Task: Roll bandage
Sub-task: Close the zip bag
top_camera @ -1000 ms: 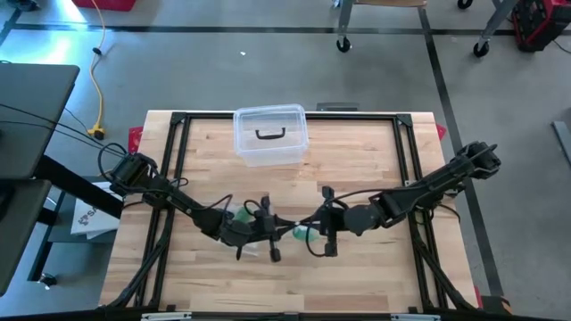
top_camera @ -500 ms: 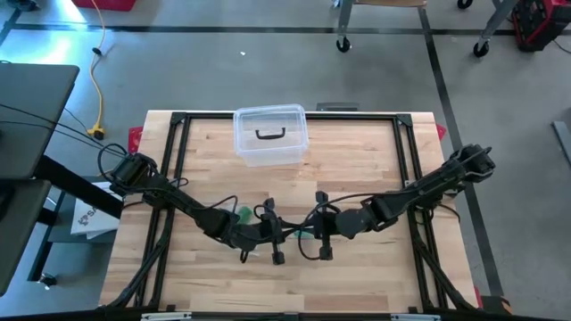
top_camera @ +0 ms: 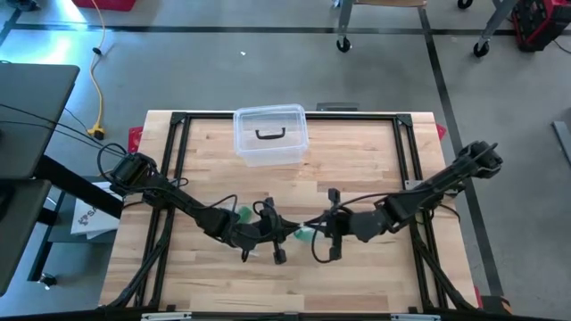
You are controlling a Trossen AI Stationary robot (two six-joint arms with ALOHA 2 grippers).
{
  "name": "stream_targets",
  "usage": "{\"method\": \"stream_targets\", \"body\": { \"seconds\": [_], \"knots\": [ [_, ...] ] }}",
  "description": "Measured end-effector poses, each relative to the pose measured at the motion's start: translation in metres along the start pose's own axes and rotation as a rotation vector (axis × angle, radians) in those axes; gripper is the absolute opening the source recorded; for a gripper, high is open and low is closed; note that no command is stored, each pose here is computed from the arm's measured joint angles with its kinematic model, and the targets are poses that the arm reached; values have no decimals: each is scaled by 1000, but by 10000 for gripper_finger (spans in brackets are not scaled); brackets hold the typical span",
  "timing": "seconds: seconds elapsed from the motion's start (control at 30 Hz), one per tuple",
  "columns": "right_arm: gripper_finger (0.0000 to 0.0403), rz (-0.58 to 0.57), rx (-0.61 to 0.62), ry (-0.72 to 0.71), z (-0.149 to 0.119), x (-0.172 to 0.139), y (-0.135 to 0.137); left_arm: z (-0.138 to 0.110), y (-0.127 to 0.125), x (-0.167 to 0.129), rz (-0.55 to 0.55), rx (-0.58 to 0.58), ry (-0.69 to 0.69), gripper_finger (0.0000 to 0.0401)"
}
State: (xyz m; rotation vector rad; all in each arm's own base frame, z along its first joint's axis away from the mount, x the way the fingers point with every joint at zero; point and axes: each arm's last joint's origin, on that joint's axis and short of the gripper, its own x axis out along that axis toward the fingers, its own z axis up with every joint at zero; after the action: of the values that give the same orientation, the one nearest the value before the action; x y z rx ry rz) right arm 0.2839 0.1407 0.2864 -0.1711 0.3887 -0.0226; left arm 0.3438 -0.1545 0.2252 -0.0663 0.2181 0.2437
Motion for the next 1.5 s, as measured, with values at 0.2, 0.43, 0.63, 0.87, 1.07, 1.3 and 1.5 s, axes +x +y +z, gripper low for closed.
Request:
{"method": "stream_targets", "body": {
  "seconds": [0.2, 0.43, 0.63, 0.87, 1.07, 1.3, 1.5],
  "knots": [
    [0, 45, 31, 50, -8, 8, 4, 1, 0, 0, -7, -11, -5, 0],
    [0, 87, 32, 104, -18, 26, 1, 0, 0, 0, -23, -5, 7, 0],
    [0, 120, 9, 66, -9, 12, -1, 1, 0, 0, -26, -15, -4, 0],
    [12, 151, 47, 49, 0, -4, -11, 1, 1, 1, -25, -12, 0, 0],
    [92, 212, 124, 88, -3, 10, -28, 1, 2, 2, -34, -12, 4, 0],
    [93, 215, 152, 124, -10, 23, -35, 1, 3, 3, -37, -12, 6, 0],
    [12, 234, 147, 130, -11, 25, -34, 1, 3, 3, -38, -11, 8, 0]
  ]
}}
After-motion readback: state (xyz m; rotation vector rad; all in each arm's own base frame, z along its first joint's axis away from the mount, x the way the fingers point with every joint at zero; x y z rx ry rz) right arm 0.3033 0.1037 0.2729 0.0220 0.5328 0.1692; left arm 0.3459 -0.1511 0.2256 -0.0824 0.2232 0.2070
